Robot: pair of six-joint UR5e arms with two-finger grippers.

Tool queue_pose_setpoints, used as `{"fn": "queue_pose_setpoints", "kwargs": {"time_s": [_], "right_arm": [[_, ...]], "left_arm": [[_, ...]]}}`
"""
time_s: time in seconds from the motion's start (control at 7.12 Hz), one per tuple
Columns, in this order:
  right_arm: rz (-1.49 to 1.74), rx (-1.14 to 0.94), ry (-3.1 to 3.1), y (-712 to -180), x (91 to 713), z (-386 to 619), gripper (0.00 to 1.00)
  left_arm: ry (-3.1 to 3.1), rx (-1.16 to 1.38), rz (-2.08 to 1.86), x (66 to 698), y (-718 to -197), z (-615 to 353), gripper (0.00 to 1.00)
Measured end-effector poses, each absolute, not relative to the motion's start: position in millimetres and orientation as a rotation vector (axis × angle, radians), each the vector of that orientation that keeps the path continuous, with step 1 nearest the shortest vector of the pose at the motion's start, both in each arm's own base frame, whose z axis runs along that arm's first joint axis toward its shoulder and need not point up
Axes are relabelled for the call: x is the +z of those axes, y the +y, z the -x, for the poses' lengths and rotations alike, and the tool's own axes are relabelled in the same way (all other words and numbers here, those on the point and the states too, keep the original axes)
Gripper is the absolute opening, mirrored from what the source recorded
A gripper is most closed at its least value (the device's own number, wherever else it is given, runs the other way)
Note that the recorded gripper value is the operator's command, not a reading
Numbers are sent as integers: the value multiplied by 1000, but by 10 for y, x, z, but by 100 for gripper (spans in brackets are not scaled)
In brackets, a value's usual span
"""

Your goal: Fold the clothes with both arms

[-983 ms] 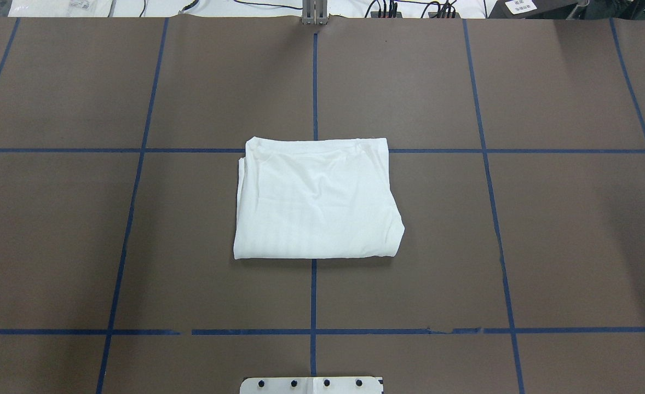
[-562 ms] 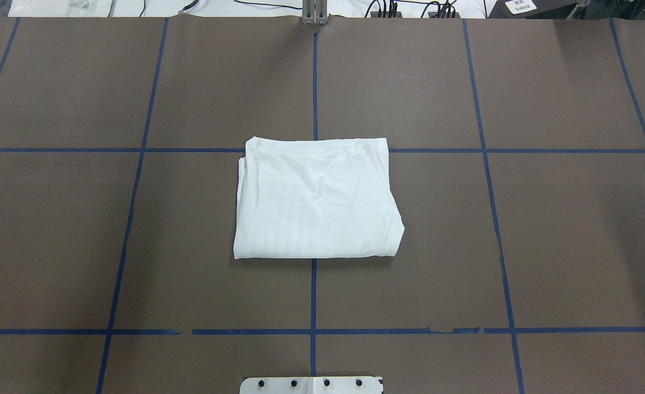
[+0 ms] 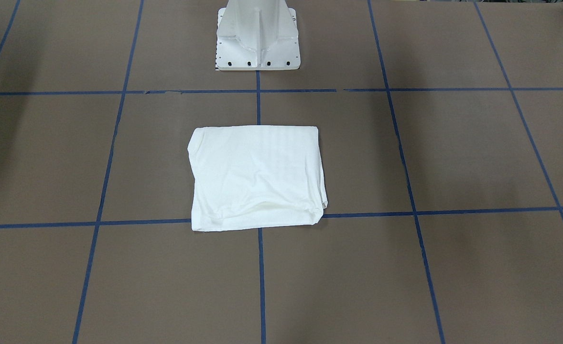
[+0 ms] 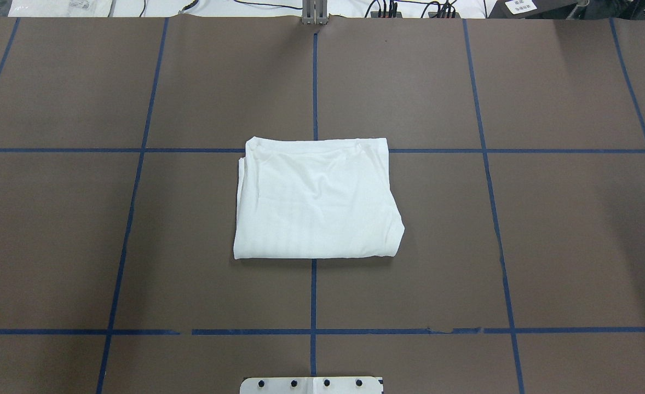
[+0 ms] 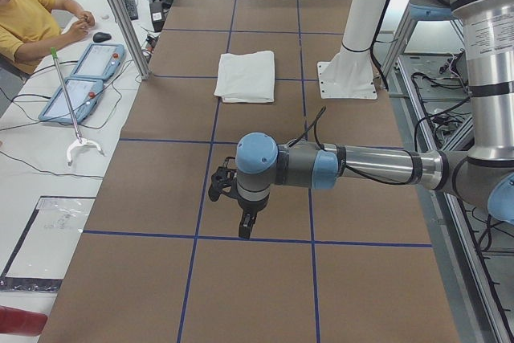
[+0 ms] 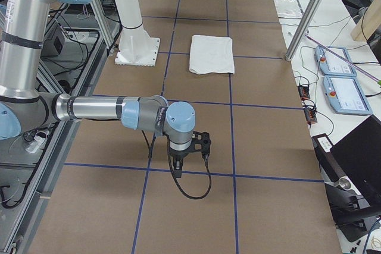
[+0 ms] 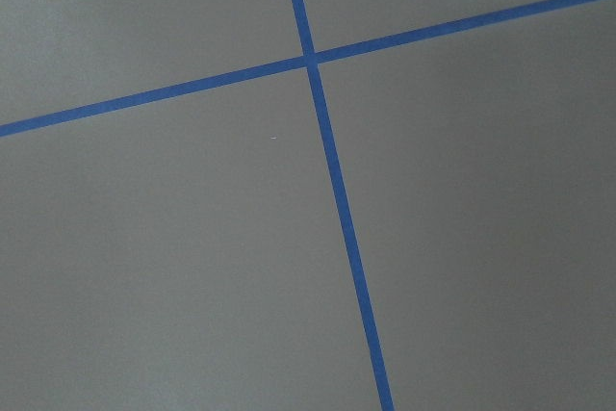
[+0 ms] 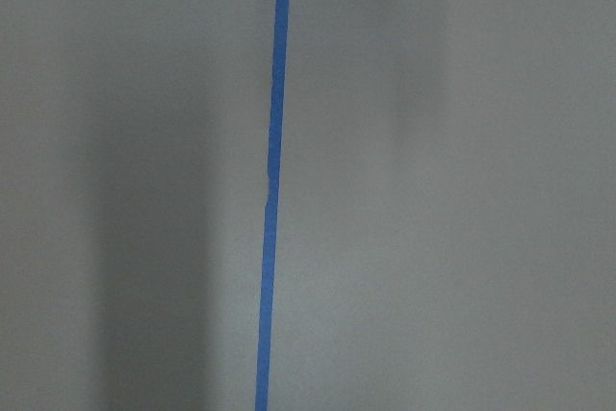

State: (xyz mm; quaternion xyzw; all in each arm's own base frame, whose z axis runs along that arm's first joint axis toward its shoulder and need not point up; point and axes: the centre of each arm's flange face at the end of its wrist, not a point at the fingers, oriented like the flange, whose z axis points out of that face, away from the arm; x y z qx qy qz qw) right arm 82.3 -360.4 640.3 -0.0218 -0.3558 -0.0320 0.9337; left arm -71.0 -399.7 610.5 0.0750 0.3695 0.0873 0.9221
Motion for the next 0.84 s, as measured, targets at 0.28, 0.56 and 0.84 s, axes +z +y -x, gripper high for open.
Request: {"fn": "queue_pose_setpoints", "kwargs": {"time_s": [0.28,0.56,0.84], "right_arm": [[51,-63,-728,-3599,6437,-823,100],[56,-61,-728,-3596,6460,-823,100],[56,-61,-728,-3595,6462,-823,100]], "left_arm": [[755,179,-154,6103,-3994,711,100],[753,178,-152,6104,-3993,712,100],[753,177,-151,6109,-3988,712,100]]}}
